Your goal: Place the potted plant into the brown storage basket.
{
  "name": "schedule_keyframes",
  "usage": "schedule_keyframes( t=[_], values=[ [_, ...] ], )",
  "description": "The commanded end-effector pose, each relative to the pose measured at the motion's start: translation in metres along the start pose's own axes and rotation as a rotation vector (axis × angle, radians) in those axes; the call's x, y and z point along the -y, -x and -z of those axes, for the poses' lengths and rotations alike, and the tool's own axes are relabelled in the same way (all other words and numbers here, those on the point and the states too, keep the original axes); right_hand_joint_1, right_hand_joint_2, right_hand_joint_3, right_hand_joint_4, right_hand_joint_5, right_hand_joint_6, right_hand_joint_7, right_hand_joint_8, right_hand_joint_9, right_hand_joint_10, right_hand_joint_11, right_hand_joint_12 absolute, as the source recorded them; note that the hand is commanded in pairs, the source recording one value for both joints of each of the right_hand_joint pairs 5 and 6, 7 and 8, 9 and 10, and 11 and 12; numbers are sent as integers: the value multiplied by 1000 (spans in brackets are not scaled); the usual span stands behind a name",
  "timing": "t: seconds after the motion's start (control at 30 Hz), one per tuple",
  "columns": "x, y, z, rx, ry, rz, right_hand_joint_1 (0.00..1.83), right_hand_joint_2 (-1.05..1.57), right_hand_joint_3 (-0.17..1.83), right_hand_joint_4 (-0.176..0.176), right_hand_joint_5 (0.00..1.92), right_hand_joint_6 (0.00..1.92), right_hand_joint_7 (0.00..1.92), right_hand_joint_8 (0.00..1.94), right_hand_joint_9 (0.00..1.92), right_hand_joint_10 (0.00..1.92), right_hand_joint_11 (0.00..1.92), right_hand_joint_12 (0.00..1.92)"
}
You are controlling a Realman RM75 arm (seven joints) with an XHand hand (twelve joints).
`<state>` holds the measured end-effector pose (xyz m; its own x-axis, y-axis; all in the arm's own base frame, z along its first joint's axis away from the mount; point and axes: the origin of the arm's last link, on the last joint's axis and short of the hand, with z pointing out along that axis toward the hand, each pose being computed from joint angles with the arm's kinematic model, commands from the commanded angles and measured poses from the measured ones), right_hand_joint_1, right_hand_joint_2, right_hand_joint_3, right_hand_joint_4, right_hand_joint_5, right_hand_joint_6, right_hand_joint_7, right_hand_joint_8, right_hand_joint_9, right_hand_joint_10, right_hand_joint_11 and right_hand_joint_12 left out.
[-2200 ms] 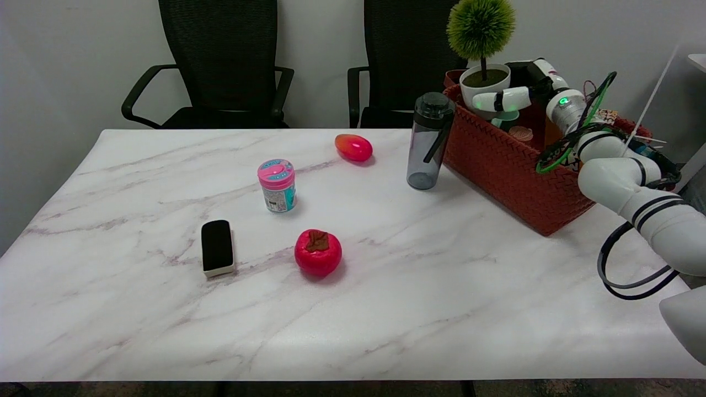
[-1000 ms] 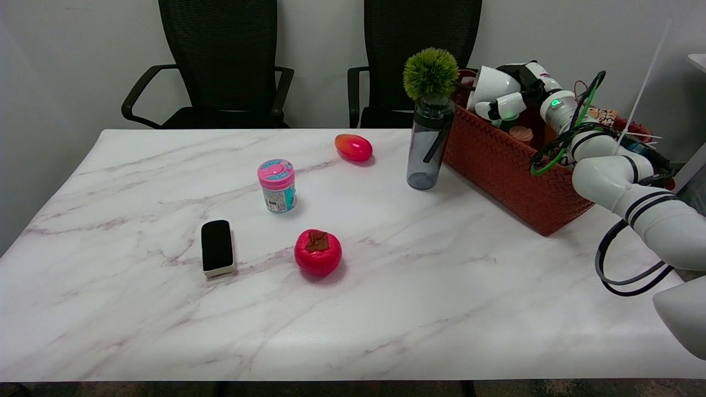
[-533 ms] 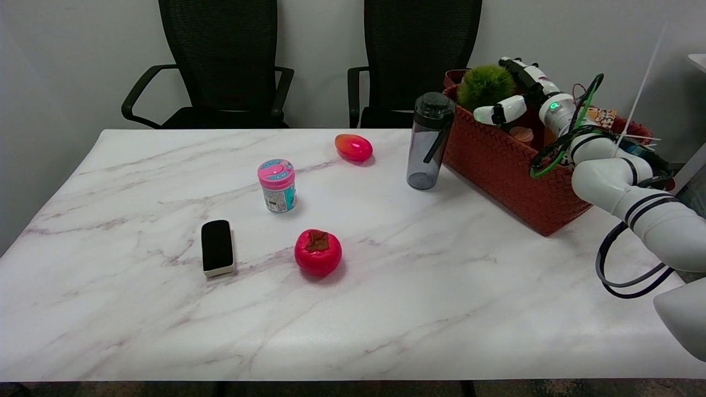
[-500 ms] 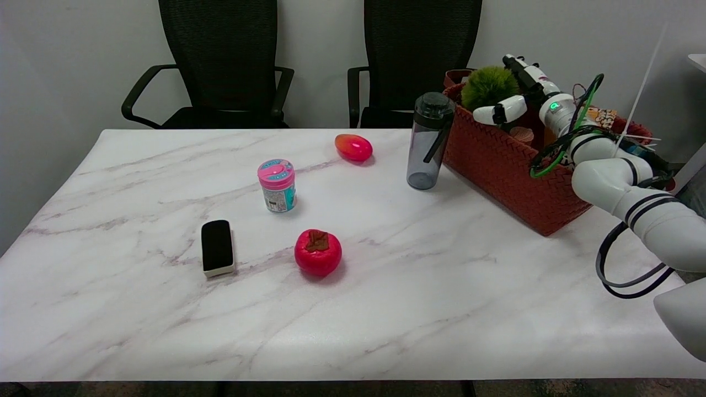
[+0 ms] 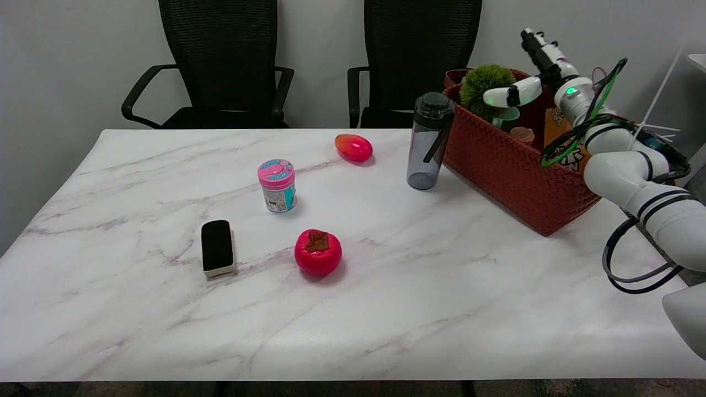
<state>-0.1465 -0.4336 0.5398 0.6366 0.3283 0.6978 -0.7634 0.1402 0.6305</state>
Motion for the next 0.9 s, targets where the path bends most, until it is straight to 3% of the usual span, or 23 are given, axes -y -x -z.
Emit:
schedule_keyframes(
  t=[0.03,0.2,0.3,0.4,0.47,0.5,0.53,0.6,0.67,0.73,0.8,0.9],
  values=[
    [39,-101,34,-242,-159,16,1175,-330,1122,0,0,0,119,119,32,32,0,0],
    [49,-125,67,-293,-223,37,1175,-314,1110,0,0,0,148,148,50,50,0,0],
    [59,-118,90,-271,-279,67,1172,-243,1081,0,0,0,207,207,103,103,0,0],
    [76,-92,116,-218,-370,58,1166,-94,1021,0,87,87,319,319,297,297,13,13],
    [80,-66,136,-167,-405,27,1169,26,973,0,388,388,402,402,449,449,157,157],
    [81,-55,146,-150,-417,9,1172,44,963,0,421,421,410,410,462,462,186,186],
    [81,-42,158,-135,-427,-19,1176,77,946,0,478,478,431,431,508,508,336,336],
    [82,-25,179,-128,-448,-66,1177,85,940,0,499,499,440,440,525,525,373,373],
    [85,-15,198,-147,-494,-112,1187,145,890,0,559,559,510,510,642,642,612,612],
    [85,-4,219,-205,-573,-190,1194,175,873,0,567,567,564,564,712,712,670,670],
    [76,7,237,-220,-570,-264,1203,250,811,0,559,559,835,835,841,841,793,793],
    [61,20,256,-219,-520,-257,1208,289,767,0,562,562,929,929,944,944,918,918]
  ],
)
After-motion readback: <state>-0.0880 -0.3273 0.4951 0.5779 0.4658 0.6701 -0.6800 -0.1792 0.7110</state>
